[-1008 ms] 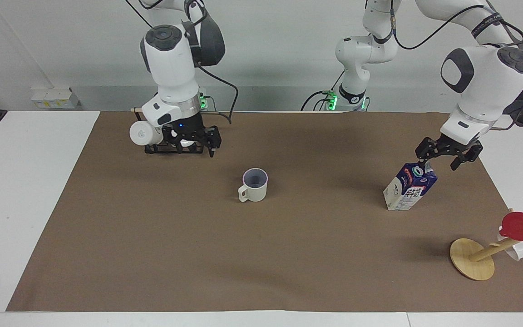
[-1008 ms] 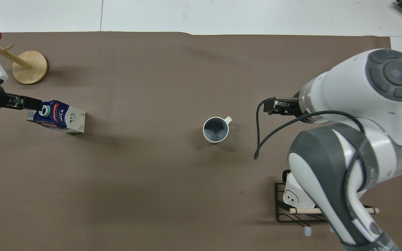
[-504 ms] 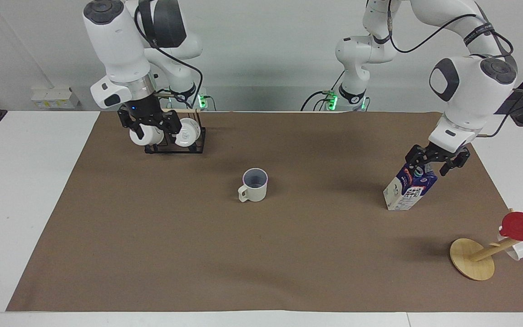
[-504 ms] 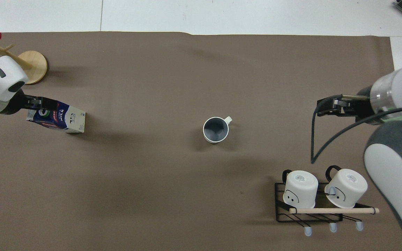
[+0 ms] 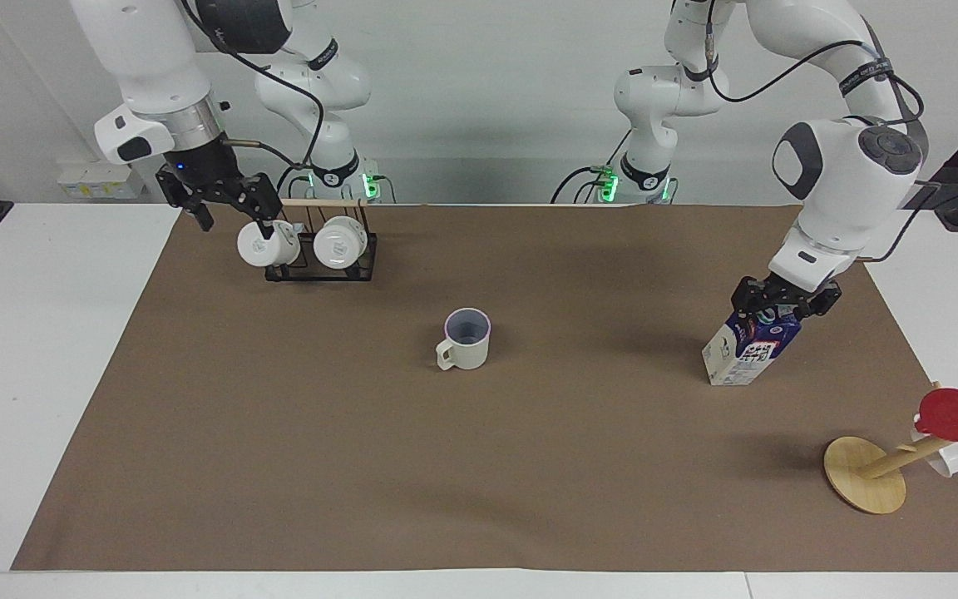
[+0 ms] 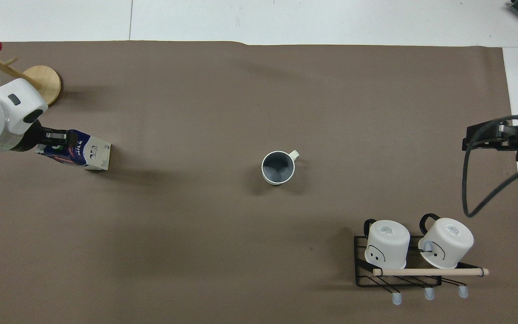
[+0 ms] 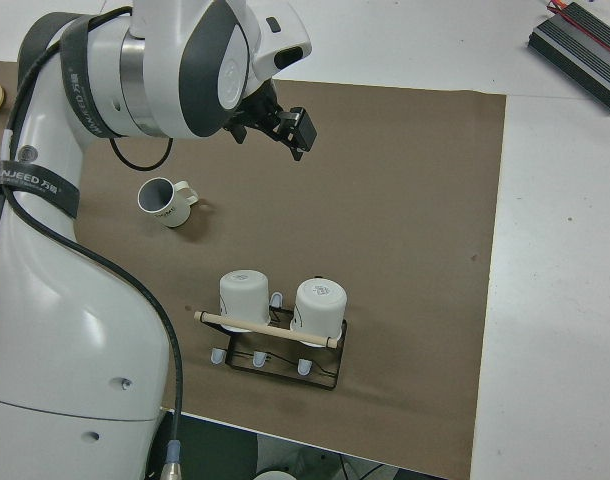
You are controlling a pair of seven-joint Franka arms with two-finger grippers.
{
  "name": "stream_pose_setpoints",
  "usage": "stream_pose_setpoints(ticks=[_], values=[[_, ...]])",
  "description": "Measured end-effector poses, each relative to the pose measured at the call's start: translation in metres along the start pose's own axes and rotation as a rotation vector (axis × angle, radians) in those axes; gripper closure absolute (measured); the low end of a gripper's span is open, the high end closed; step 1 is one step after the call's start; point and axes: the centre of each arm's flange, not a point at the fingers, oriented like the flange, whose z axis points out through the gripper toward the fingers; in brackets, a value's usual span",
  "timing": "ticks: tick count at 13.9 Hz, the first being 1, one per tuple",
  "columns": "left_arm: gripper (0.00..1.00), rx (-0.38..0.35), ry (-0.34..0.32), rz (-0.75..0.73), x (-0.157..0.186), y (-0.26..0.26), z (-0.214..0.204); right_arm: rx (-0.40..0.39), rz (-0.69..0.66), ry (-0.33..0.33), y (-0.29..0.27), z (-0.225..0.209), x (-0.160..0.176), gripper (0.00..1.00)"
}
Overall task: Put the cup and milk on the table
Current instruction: 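Carry the milk carton with the left gripper beside the white mug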
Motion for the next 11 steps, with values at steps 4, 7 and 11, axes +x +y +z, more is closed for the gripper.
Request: stream_pose_setpoints(ticks=[4, 7, 11], values=[[0.58, -0.002, 0.047, 0.017, 0.008, 0.026, -0.023, -0.008, -0.051, 0.018, 0.015, -0.033, -0.011, 0.0], [0.58, -0.023, 0.074, -0.03, 0.012, 0.1, -0.038, -0.006, -0.055, 0.019, 0.018, -0.041, -0.021, 0.0], [0.58, -0.063, 0.083, -0.098, -0.005, 0.218, -0.048, -0.012, -0.076, -0.006, 0.029, -0.029, -0.02, 0.0]])
